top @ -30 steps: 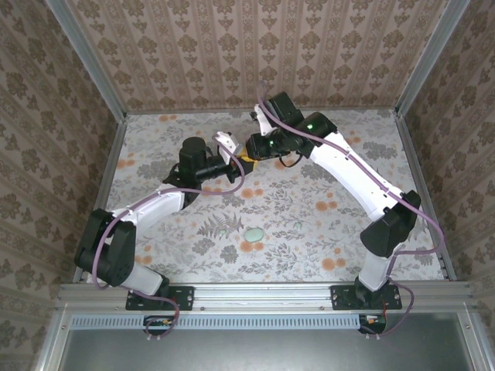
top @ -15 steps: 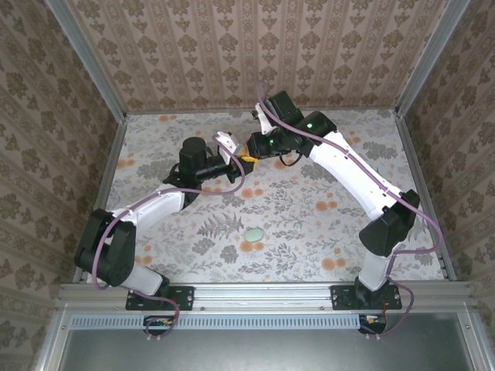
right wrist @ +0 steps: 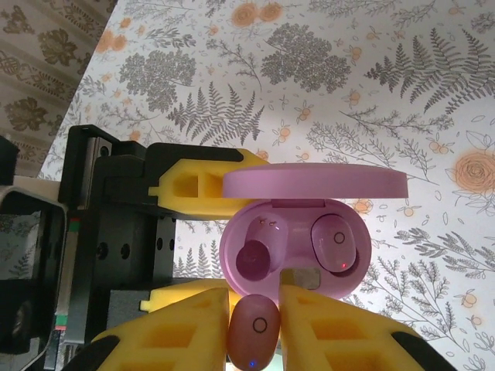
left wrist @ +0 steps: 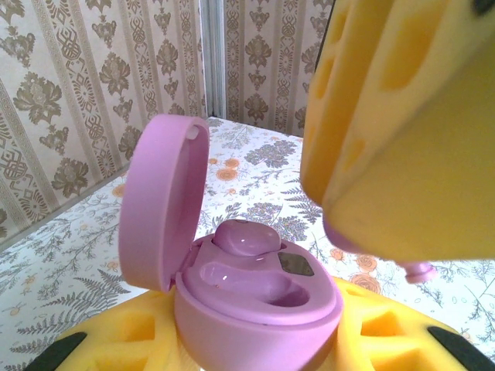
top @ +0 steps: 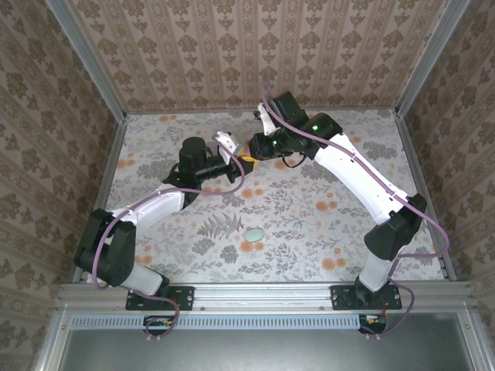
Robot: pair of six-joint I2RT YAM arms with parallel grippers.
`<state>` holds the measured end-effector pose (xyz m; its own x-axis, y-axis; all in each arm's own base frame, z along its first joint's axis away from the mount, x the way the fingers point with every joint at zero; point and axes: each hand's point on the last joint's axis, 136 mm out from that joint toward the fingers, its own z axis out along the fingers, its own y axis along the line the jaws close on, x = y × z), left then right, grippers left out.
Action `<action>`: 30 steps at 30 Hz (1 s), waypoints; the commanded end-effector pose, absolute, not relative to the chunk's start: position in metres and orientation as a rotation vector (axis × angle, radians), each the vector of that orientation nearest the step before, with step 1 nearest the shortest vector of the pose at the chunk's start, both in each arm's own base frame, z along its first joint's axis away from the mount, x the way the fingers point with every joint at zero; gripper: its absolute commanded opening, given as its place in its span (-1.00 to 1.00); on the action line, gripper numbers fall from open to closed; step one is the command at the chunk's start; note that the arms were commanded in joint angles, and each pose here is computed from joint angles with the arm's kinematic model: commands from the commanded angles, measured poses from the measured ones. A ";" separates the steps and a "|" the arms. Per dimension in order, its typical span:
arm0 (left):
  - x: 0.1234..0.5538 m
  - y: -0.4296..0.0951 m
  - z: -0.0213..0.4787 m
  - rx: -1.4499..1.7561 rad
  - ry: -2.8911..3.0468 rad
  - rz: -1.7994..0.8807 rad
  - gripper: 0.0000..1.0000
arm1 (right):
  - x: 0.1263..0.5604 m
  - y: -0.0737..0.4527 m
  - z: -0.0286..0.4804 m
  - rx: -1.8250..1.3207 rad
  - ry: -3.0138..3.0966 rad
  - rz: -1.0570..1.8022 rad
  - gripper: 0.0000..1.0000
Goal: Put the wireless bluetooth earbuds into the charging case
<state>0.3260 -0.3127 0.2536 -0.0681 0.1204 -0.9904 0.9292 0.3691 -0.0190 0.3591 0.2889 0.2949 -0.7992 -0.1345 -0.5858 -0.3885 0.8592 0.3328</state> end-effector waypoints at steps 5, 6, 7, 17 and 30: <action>0.321 -0.312 0.279 1.012 1.406 -0.884 -0.37 | 0.358 0.278 0.299 -0.343 2.465 0.553 -0.50; 0.320 -0.312 0.279 1.012 1.406 -0.884 -0.37 | 0.359 0.278 0.299 -0.341 2.463 0.553 -0.50; 0.320 -0.312 0.280 1.012 1.405 -0.884 -0.37 | 0.359 0.278 0.299 -0.341 2.461 0.551 -0.50; 0.320 -0.313 0.281 1.013 1.403 -0.884 -0.36 | 0.364 0.275 0.297 -0.329 2.464 0.511 -0.50; 0.320 -0.313 0.282 1.012 1.401 -0.884 -0.36 | 0.368 0.279 0.294 -0.337 2.473 0.508 -0.50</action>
<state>0.3255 -0.3124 0.2551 -0.0652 0.1187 -0.9908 0.9292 0.3691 -0.0169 0.3638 0.2820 0.2915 -0.7961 -0.1304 -0.5909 -0.3645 0.8828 0.2963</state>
